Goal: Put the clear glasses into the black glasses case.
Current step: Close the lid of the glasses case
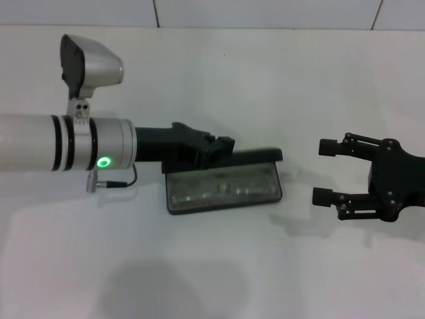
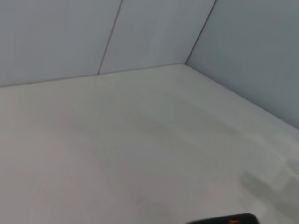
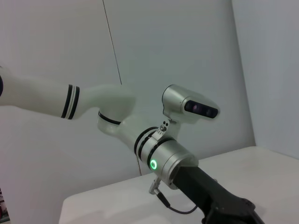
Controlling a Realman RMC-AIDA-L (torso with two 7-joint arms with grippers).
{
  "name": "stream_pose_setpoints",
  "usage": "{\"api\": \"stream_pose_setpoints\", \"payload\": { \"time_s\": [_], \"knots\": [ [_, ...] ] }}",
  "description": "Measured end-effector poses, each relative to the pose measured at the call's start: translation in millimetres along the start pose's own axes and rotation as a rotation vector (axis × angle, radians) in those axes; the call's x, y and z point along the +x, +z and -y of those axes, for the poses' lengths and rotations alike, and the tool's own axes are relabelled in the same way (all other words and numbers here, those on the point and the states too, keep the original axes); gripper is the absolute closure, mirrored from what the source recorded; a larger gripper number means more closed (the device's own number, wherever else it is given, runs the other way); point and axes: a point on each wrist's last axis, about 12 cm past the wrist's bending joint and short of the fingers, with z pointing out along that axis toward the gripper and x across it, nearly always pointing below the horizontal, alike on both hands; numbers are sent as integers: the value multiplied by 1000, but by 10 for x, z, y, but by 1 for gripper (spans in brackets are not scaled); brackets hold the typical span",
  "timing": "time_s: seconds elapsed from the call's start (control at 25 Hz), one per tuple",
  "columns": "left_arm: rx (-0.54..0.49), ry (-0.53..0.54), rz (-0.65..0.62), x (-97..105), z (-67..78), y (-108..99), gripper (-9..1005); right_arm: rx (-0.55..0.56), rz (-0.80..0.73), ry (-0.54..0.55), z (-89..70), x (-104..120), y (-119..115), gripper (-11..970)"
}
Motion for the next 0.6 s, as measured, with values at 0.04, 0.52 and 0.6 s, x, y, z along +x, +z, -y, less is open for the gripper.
{"api": "stream_pose_setpoints", "payload": {
  "time_s": [0.04,0.52,0.6],
  "knots": [
    [-2,-7,-1,31,-2,-11,952,-2,0,1,6,-2,10,87],
    [-14,-58,47,212,7,-96,952,9,-5,-10,69,-35,53,88],
    [-12,-57,49,252,13,-95,952,8,-4,-11,73,-41,59,88]
  ]
}}
